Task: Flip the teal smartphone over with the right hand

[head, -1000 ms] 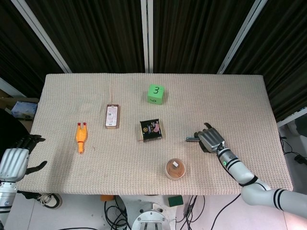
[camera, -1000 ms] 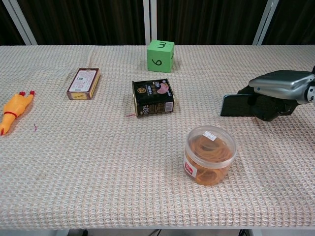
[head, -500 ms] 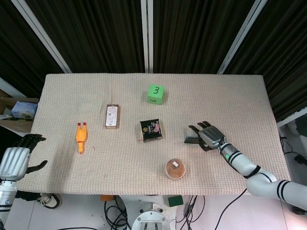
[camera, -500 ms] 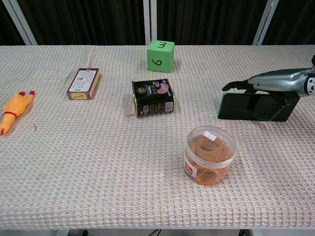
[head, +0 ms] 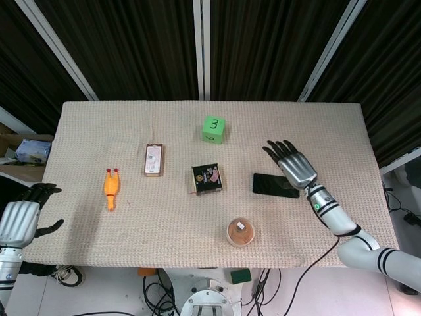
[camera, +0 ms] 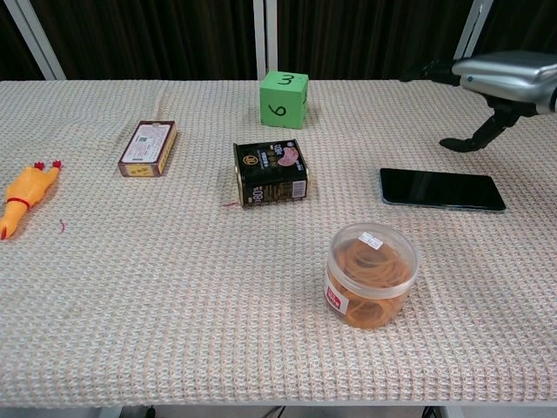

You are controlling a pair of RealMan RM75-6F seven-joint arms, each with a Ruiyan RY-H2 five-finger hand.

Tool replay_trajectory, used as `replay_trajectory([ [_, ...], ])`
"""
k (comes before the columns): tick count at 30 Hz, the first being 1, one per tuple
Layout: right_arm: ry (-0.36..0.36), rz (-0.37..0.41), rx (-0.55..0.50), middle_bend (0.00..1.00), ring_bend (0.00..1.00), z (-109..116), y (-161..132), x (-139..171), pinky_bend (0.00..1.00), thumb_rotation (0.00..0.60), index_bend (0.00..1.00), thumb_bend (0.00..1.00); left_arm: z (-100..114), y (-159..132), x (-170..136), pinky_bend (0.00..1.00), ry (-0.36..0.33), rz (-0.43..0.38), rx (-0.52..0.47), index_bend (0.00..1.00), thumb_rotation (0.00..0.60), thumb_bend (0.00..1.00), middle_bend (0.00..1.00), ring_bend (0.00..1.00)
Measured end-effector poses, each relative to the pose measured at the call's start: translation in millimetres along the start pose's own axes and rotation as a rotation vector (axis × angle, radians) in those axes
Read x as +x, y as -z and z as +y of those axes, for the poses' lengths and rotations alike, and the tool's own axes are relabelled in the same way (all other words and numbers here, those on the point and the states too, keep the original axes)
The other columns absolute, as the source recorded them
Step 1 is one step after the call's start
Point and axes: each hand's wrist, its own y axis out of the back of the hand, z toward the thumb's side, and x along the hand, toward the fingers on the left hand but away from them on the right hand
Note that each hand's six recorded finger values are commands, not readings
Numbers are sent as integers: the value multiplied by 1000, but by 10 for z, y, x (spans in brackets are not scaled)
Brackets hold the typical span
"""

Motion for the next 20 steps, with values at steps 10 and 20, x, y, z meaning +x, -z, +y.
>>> replay_trajectory([
  [10, 350, -218, 38, 0, 0, 102, 320, 1110, 0, 600, 0, 303, -7, -9, -19, 348, -17, -7, -6, 287, 600, 120, 239, 184],
  [20, 199, -471, -58, 0, 0, -533, 618, 2349, 0, 519, 0, 343, 11, -39, -67, 347, -26, -21, -3, 287, 600, 121, 239, 184],
])
